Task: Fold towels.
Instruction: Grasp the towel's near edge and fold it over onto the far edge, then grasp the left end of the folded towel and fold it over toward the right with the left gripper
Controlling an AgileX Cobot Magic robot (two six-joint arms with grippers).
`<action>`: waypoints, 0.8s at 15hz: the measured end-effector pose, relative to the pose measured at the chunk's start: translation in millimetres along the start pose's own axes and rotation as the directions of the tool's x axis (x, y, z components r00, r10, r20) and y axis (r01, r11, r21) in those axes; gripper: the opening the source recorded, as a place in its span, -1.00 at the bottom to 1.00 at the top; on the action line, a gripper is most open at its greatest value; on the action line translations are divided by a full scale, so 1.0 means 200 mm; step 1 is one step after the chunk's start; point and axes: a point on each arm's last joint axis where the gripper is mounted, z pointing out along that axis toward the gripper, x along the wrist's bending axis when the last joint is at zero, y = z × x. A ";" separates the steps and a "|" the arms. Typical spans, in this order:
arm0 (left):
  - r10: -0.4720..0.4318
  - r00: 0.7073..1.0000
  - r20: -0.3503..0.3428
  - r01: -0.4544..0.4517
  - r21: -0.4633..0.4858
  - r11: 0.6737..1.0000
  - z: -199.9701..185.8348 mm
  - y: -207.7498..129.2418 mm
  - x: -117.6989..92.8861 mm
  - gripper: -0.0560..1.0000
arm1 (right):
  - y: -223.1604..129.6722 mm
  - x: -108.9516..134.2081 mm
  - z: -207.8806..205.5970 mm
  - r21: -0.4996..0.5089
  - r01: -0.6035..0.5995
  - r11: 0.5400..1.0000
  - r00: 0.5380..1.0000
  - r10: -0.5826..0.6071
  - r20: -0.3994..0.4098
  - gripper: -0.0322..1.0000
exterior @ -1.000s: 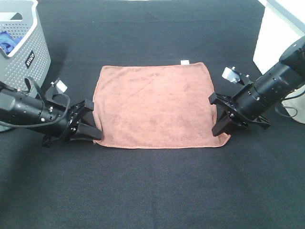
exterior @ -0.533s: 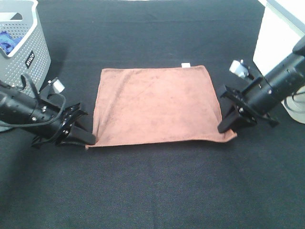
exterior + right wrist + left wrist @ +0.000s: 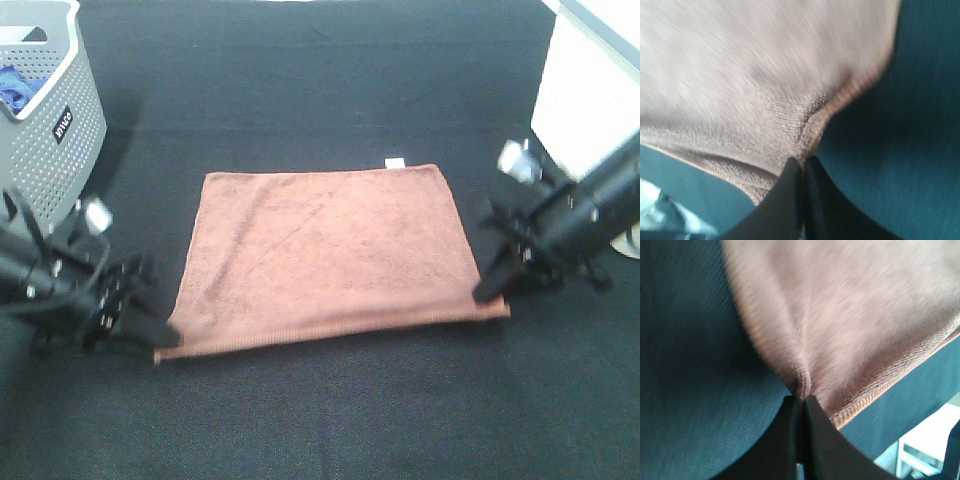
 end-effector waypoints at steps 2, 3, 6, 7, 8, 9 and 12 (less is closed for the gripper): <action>0.029 0.999 0.020 -0.028 -0.072 0.997 -0.04 0.12 -0.07 -0.89 | 0.13 0.06 -0.08 -0.094 0.055 0.994 0.998 -0.056 0.001 -0.94; 0.055 0.998 0.031 -0.051 -0.121 0.991 -0.07 0.21 -0.12 -0.89 | 0.21 0.08 -0.12 -0.140 0.081 0.987 0.997 -0.082 0.004 -0.94; 0.111 0.993 0.029 -0.100 -0.254 0.962 -0.13 0.43 -0.22 -0.89 | 0.41 0.12 -0.17 -0.226 0.126 0.966 0.992 -0.128 0.008 -0.94; 0.130 0.991 0.014 -0.120 -0.299 0.947 -0.14 0.50 -0.24 -0.89 | 0.49 0.13 -0.16 -0.247 0.140 0.959 0.990 -0.143 0.005 -0.94; 0.153 0.988 -0.005 -0.146 -0.336 0.930 -0.16 0.57 -0.26 -0.89 | 0.56 0.13 -0.15 -0.260 0.142 0.955 0.989 -0.147 0.002 -0.94; 0.168 0.985 -0.029 -0.167 -0.369 0.914 -0.16 0.64 -0.27 -0.89 | 0.62 0.12 -0.13 -0.265 0.143 0.953 0.989 -0.149 0.001 -0.94; 0.180 0.980 -0.088 -0.200 -0.425 0.883 -0.09 0.81 -0.23 -0.89 | 0.78 0.09 -0.06 -0.285 0.174 0.942 0.984 -0.179 0.011 -0.94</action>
